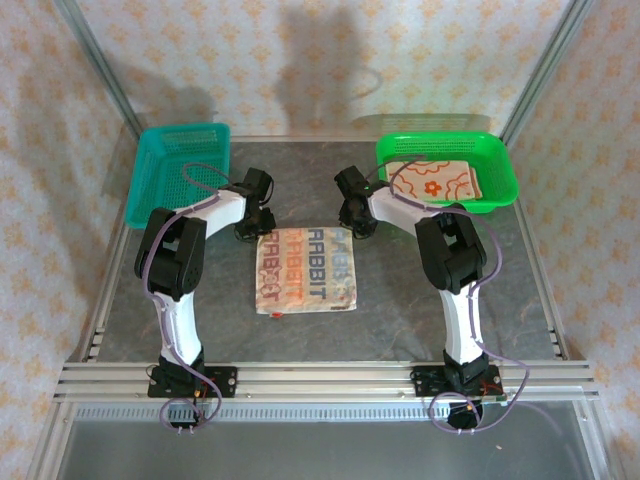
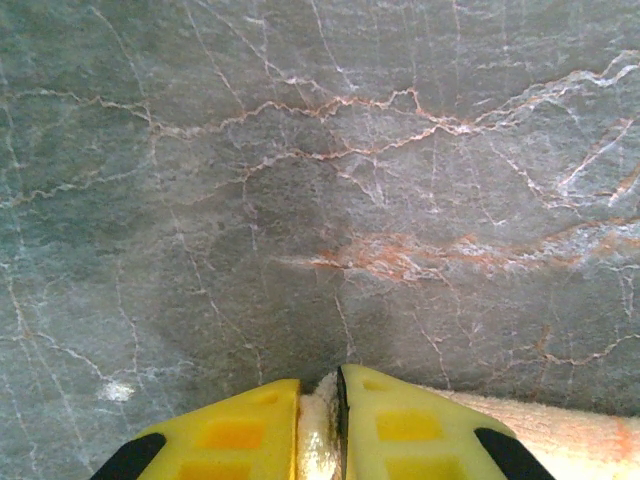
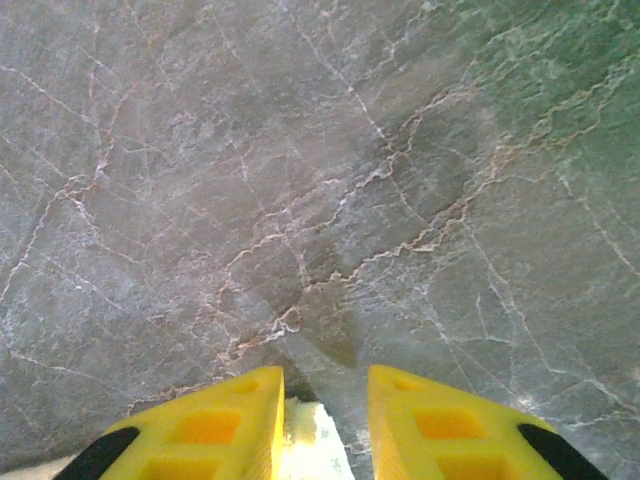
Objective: Fold and stack the towels
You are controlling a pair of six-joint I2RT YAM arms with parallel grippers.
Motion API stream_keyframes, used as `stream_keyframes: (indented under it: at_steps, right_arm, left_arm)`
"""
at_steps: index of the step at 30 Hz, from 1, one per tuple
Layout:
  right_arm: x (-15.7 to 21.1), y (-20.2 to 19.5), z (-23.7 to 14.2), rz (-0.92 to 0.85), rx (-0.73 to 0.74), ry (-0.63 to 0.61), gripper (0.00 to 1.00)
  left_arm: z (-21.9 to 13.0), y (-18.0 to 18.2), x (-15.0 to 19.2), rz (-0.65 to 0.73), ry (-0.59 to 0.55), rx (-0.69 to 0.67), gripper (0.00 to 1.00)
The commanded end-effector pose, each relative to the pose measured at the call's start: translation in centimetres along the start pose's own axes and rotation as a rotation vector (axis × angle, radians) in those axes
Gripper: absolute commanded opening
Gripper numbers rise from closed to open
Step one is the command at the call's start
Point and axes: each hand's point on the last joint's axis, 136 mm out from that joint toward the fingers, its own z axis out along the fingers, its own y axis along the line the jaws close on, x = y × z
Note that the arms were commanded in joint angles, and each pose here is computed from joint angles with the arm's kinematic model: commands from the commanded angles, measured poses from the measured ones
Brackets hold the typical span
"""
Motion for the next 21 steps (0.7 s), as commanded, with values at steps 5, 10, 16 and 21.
stream_keyframes:
  at_steps: [5,10,16,21]
  right_arm:
    - [-0.5,1.9,-2.1,0.042,-0.073,-0.029,0.33]
    - [0.5,0.9,-0.7,0.056,-0.041,0.005,0.33]
    - [1.3,0.8,0.5,0.065,-0.042,0.031,0.27]
    - [1.4,0.7,0.7,0.06,-0.034,0.035,0.12]
  left_arm:
    - [0.4,0.1,0.9,-0.003,0.025,0.009,0.18]
    - [0.5,0.0,0.8,-0.005,0.026,0.008,0.18]
    - [0.6,-0.2,0.8,-0.004,0.029,0.013,0.18]
    - [0.7,-0.1,0.9,-0.003,0.034,0.01,0.17]
